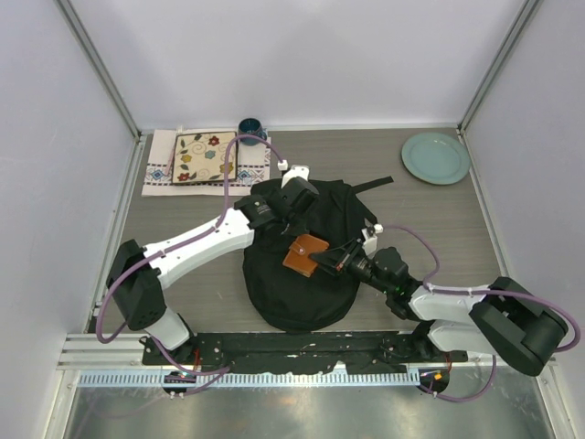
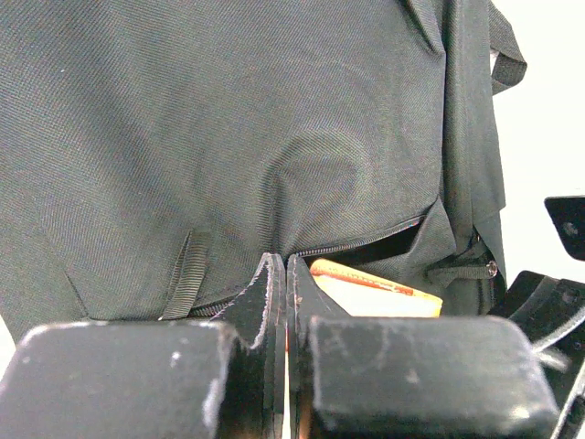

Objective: Pack the student bag
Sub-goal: Place the personal item in the student bag.

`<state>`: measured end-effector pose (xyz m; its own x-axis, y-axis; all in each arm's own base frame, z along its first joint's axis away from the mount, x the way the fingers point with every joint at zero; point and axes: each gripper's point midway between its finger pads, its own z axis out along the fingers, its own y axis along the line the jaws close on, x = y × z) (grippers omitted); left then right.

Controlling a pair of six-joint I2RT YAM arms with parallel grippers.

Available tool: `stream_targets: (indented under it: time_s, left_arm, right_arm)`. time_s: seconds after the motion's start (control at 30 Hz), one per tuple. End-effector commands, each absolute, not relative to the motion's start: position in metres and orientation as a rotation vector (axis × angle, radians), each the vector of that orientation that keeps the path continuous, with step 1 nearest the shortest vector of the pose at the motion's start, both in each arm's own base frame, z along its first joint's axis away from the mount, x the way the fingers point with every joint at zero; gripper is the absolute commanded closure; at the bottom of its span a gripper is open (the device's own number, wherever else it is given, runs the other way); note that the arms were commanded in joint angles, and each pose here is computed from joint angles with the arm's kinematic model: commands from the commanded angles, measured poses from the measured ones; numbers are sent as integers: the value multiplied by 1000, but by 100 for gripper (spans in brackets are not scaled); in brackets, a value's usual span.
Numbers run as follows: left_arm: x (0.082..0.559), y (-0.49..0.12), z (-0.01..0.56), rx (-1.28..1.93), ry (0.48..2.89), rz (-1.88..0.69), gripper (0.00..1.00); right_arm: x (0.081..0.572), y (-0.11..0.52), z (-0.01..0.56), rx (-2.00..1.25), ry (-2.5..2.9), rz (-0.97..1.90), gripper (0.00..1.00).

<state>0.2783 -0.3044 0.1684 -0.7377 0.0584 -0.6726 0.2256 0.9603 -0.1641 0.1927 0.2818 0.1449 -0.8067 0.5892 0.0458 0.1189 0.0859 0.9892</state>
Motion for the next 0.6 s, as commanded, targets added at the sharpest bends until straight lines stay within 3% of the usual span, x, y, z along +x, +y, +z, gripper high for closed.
stream_targets:
  time_s: [0.0, 0.4, 0.57]
  left_arm:
    - [282, -315, 215, 149, 2286, -447, 100]
    - [277, -310, 213, 180, 2288, -442, 100]
    - [273, -308, 204, 196, 2311, -433, 100]
  right_arm:
    - [204, 283, 151, 728, 1937, 1793, 100]
    - [240, 287, 173, 833, 1677, 1996, 100]
    - [252, 273, 166, 893, 1607, 1952, 100]
